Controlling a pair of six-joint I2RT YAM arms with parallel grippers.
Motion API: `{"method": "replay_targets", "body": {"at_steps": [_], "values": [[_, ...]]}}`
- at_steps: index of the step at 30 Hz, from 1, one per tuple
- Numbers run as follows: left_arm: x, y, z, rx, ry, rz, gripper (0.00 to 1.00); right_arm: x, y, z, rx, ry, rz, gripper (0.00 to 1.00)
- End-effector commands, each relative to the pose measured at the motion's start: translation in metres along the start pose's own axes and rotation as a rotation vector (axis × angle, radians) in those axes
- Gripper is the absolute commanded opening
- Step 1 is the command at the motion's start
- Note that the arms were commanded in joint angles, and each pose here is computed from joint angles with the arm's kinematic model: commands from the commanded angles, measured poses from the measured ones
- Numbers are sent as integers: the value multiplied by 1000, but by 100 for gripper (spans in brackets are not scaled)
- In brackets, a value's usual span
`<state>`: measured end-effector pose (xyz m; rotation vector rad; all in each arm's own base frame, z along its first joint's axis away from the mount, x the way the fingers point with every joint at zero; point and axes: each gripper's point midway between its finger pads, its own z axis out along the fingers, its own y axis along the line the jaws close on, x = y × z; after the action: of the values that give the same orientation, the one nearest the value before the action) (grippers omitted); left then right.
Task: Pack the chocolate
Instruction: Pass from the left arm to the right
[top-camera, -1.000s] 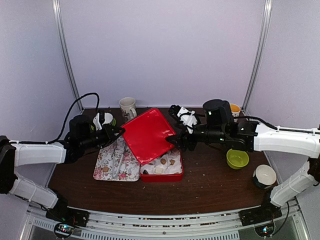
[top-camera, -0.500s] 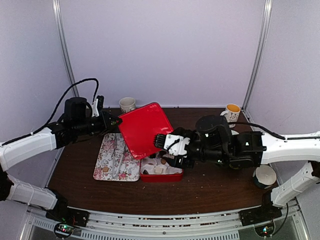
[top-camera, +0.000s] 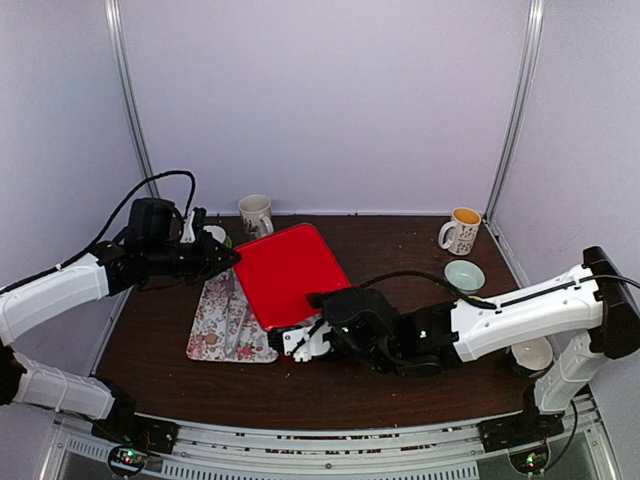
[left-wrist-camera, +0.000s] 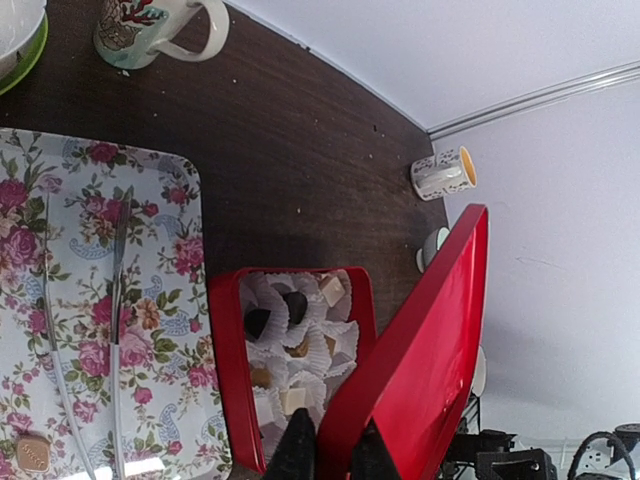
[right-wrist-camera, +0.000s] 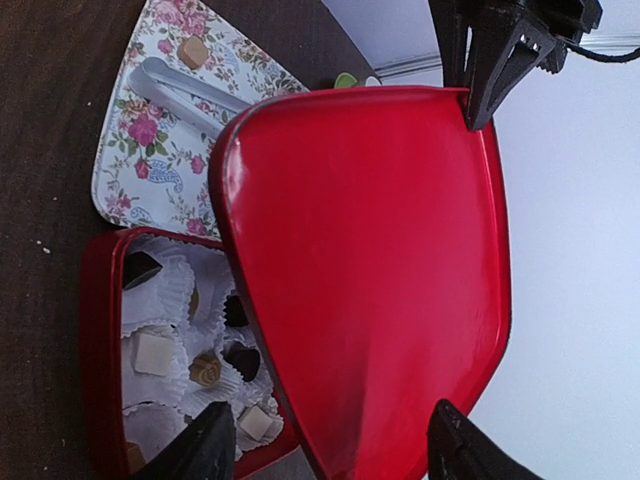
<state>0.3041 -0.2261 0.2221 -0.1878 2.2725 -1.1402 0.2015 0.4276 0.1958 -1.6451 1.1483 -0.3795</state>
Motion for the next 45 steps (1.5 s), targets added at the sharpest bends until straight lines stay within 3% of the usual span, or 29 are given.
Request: {"method": "replay_targets", "body": {"at_steps": [1, 5, 8, 15, 19, 25, 27, 29, 33, 40, 45], "values": [[-14, -28, -13, 92, -43, -1, 4, -7, -20, 4, 96, 17, -25, 65], [-11, -26, -11, 113, -43, -22, 4, -6, -19, 19, 155, 61, -44, 46], [-9, -25, -9, 117, -32, -28, 5, -4, -16, 28, 192, 87, -72, 38], [-11, -25, -12, 118, -53, -29, 7, -7, -23, 23, 218, 60, -35, 10], [-10, -27, -12, 136, -53, -34, 23, -6, -26, 20, 228, 51, -28, 0], [-20, -53, -34, 241, -133, 44, 59, -2, -33, 16, 269, 51, 19, 0], [-25, -58, -50, 218, -175, 108, 80, 2, -38, 14, 277, 61, 48, 0], [-29, -60, -64, 180, -207, 170, 89, 5, -44, 11, 277, 64, 88, 0], [-34, -63, -85, 118, -251, 275, 97, 12, -62, -2, 273, 51, 190, 0], [-45, -63, -107, 14, -306, 410, 98, 23, -96, -31, 228, -7, 434, 0], [-58, -67, -124, -52, -355, 487, 98, 28, -103, -47, 56, -145, 650, 0]]}}
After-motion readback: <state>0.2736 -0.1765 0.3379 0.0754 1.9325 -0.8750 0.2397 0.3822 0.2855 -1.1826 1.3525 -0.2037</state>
